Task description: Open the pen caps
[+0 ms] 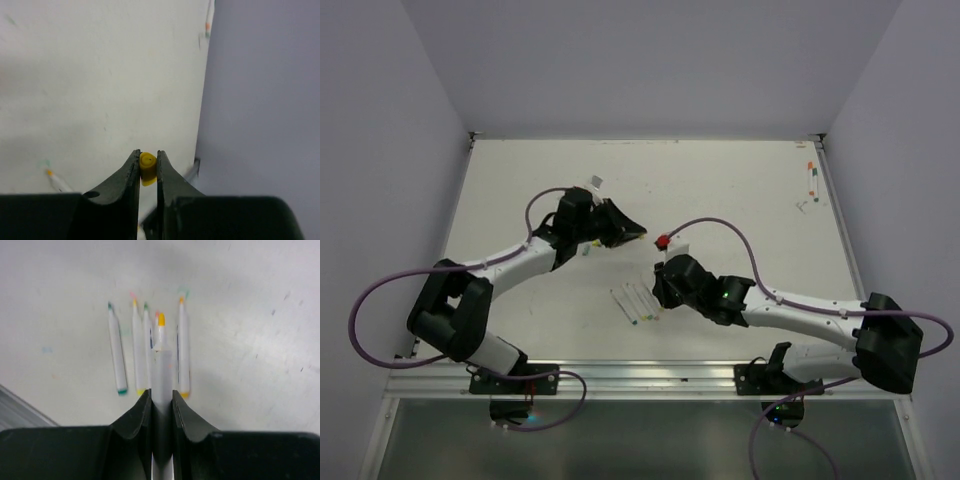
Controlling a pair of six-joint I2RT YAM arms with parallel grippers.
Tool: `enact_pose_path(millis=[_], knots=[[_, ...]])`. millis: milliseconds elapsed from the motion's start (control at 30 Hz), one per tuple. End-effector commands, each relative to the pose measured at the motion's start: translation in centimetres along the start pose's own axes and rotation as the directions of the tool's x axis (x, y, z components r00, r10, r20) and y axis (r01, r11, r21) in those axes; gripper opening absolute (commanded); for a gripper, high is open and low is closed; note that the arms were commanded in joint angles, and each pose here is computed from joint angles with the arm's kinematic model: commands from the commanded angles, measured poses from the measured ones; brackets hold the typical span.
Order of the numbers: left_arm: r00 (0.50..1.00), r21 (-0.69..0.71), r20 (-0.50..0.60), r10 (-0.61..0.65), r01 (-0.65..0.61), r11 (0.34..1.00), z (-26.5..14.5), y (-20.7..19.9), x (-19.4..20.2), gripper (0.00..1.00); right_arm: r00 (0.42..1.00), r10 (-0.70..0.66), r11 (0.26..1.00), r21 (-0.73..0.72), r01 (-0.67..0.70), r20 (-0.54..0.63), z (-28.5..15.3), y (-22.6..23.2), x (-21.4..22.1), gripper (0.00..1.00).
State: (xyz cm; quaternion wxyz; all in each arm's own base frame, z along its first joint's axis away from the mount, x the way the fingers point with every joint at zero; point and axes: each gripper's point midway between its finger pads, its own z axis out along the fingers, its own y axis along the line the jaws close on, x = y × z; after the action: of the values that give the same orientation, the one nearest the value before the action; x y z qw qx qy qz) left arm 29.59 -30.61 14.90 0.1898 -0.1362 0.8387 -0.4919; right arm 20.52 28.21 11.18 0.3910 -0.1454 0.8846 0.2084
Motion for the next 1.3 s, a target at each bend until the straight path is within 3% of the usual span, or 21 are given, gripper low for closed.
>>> enact_pose_path(millis=[0,200,333,500,667,833,1267], knots=[[0.883,-0.036,0.469,-0.028,0.051,0.998,-3.6,-0.3,-13.4,0.0,0.969,-0.119,0.989,0.065,0.136,-0.215,-1.4,-1.7,6.9,0.0],[0.858,-0.037,0.514,-0.01,0.034,0.999,-5.7,-0.7,-15.7,0.0,0.982,-0.107,0.987,0.104,0.124,-0.154,-2.4,-2.1,6.1,0.0],[0.867,-0.079,0.489,0.097,-0.067,0.995,-5.8,-1.4,-15.4,0.0,0.989,-0.127,0.985,0.11,0.135,-0.075,-3.2,-2.0,3.3,0.0],[0.869,-0.148,0.428,0.247,-0.202,0.968,-5.4,-1.1,-13.5,0.0,0.985,-0.122,0.976,0.166,0.141,-0.119,-1.4,-3.2,2.1,0.0],[0.848,-0.281,0.34,0.407,-0.321,0.905,-3.7,0.3,-11.2,0.0,0.991,-0.083,0.987,0.132,0.097,-0.109,1.3,-3.1,1.5,0.0],[0.838,-0.308,0.304,0.454,-0.365,0.879,-3.4,1.1,-9.9,0.0,0.981,-0.115,0.99,0.059,0.125,-0.155,3.6,-3.5,2.9,0.0],[0.823,-0.376,0.19,0.535,-0.443,0.814,-2.4,2.5,-9.3,0.0,0.972,-0.097,0.991,0.07,0.114,-0.213,6.2,-4.4,6.0,0.06]])
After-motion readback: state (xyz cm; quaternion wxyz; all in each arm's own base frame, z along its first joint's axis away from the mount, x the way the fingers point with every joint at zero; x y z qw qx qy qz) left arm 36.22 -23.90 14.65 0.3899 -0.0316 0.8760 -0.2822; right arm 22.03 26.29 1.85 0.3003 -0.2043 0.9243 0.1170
